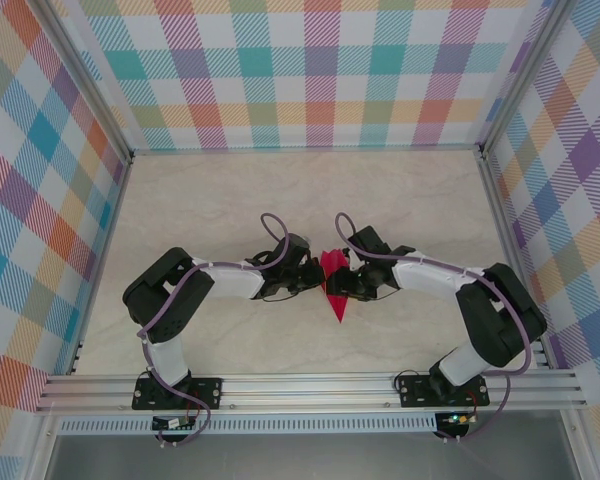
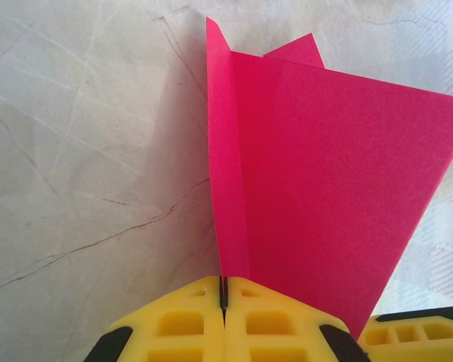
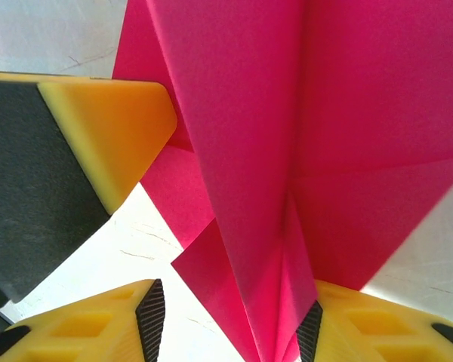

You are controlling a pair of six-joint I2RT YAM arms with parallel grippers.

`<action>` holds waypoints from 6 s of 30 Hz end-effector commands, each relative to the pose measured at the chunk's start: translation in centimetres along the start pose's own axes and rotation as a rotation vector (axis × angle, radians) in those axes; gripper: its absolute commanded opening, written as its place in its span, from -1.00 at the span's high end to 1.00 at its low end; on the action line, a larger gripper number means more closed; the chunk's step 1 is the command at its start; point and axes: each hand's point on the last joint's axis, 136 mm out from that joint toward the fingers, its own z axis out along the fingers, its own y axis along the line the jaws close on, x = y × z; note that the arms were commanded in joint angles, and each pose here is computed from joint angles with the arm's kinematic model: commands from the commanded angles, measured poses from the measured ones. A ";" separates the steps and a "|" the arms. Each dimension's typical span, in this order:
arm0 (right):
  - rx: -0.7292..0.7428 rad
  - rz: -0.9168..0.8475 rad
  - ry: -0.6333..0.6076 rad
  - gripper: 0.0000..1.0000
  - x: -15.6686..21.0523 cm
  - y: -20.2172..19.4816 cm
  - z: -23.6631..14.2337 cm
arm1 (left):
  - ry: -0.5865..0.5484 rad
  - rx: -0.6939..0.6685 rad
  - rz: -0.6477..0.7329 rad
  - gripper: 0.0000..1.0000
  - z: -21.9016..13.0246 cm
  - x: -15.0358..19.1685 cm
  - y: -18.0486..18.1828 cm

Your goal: Fold a paper plane with a square sheet of paper (pick it up from the middle)

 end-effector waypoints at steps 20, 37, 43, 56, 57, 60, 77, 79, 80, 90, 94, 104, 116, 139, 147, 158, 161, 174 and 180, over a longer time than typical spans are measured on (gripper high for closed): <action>0.182 0.059 -0.039 0.30 -1.2 -1.3 1.7 | -0.060 -0.051 -0.024 0.41 -2.7 -1.4 1.2; 0.306 0.063 -0.082 0.54 -1.6 -2.0 1.2 | -0.218 -0.358 -0.058 0.10 -10.3 -3.8 6.8; 0.338 0.038 -0.102 0.83 -2.6 -1.7 1.1 | -0.284 -0.555 -0.081 -0.56 -14.4 -4.1 10.0; 0.411 -0.068 -0.199 0.83 -10.7 1.9 3.1 | -0.306 -0.707 -0.125 -1.00 -18.4 -3.2 13.8; 0.414 -0.075 -0.199 0.82 -11.1 2.1 3.4 | -0.301 -0.710 -0.123 -1.00 -18.4 -3.1 13.9; 0.416 -0.095 -0.199 0.80 -12.2 2.6 4.4 | -0.290 -0.713 -0.122 -1.00 -18.2 -2.8 14.1; 0.465 -0.082 -0.161 0.56 -12.6 1.7 6.6 | -0.269 -0.714 -0.121 -1.00 -17.7 -2.2 14.6; 0.469 -0.075 -0.148 0.56 -12.3 1.4 7.0 | -0.268 -0.714 -0.122 -1.00 -17.7 -2.2 14.6; 0.469 -0.072 -0.145 0.55 -12.3 1.3 7.2 | -0.268 -0.713 -0.122 -1.00 -17.7 -2.2 14.6; 0.367 -0.129 -0.289 0.23 -15.1 7.3 -0.4 | -0.302 -0.708 -0.110 -1.00 -19.0 -3.3 13.4; 0.318 -0.160 -0.359 -0.20 -15.6 9.7 -4.6 | -0.338 -0.731 -0.108 -1.00 -20.2 -4.3 12.8; 0.408 -0.186 -0.658 -0.99 -17.1 7.1 -15.4 | -0.513 -0.704 0.003 -1.00 -25.7 -9.2 11.1; 0.571 0.087 -0.979 -0.99 -15.5 -10.5 -22.4 | -0.835 -0.990 -0.020 -1.00 -34.1 -12.3 19.0; 0.575 -0.244 -1.056 -0.99 -16.5 -16.8 -16.4 | -0.886 -0.607 0.380 -1.00 -24.9 -15.6 20.4; 0.482 -0.235 -1.061 -1.00 -16.9 -17.8 -15.6 | -0.839 -0.548 0.373 -1.00 -22.0 -17.7 21.8; 0.428 -0.261 -1.052 -0.99 -16.8 -17.9 -14.7 | -0.807 -0.570 0.372 -1.00 -20.8 -17.9 22.6; 0.430 -0.261 -1.054 -0.99 -16.8 -17.9 -14.7 | -0.804 -0.571 0.381 -1.00 -20.7 -17.9 22.4; 0.429 -0.261 -1.053 -1.00 -16.8 -17.9 -14.7 | -0.746 -0.526 0.427 -1.00 -19.6 -17.9 21.7; 0.398 -0.313 -1.053 -0.99 -16.6 -17.1 -14.4 | -0.748 -0.524 0.428 -1.00 -19.6 -17.9 21.6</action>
